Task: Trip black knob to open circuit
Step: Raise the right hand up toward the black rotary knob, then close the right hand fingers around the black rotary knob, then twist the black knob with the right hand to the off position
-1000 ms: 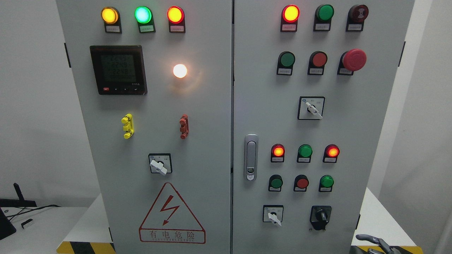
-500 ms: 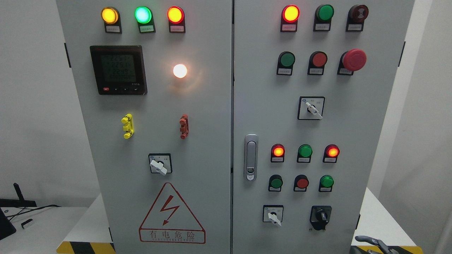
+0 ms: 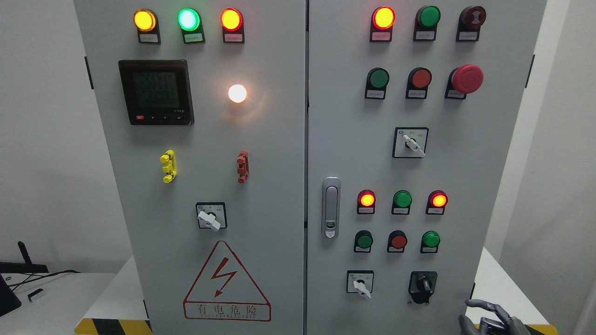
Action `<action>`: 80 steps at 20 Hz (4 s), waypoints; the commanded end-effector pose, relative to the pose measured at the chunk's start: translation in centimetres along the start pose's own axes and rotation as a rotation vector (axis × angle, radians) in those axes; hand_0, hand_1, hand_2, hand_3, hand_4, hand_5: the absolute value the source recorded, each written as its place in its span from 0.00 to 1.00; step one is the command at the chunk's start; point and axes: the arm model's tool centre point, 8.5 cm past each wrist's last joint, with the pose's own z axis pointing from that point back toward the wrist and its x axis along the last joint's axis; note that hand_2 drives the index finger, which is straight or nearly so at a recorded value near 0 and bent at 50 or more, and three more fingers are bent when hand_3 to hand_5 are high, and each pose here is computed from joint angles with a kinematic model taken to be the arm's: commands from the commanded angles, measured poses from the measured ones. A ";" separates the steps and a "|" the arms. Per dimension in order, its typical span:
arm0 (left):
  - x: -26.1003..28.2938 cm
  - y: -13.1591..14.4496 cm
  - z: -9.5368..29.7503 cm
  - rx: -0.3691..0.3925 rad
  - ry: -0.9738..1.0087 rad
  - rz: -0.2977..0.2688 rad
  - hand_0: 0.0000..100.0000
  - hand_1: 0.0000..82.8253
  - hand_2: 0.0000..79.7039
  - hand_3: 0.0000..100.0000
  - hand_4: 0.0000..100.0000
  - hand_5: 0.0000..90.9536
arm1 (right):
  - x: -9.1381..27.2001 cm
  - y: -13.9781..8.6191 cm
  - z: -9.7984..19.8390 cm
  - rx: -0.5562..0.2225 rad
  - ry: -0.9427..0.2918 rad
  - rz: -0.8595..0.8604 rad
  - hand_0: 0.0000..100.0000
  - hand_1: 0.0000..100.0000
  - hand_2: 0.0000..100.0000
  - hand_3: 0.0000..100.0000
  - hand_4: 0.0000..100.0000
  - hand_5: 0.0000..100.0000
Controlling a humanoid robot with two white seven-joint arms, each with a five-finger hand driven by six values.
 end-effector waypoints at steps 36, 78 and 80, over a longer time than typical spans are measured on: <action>0.1 0.0 0.0 -0.005 -0.003 -0.030 0.12 0.47 0.00 0.00 0.00 0.00 | -0.3 5.2 -2.0 0.063 0.006 -0.012 0.37 0.74 0.37 1.00 1.00 0.95; 0.0 0.0 0.0 -0.005 -0.001 -0.030 0.12 0.47 0.00 0.00 0.00 0.00 | 0.2 7.2 -1.9 0.124 -0.009 -0.030 0.39 0.75 0.39 1.00 1.00 0.94; 0.0 -0.1 0.0 -0.007 -0.001 -0.030 0.12 0.47 0.00 0.00 0.00 0.00 | 0.1 7.2 -1.9 0.123 -0.007 -0.030 0.39 0.75 0.39 1.00 1.00 0.94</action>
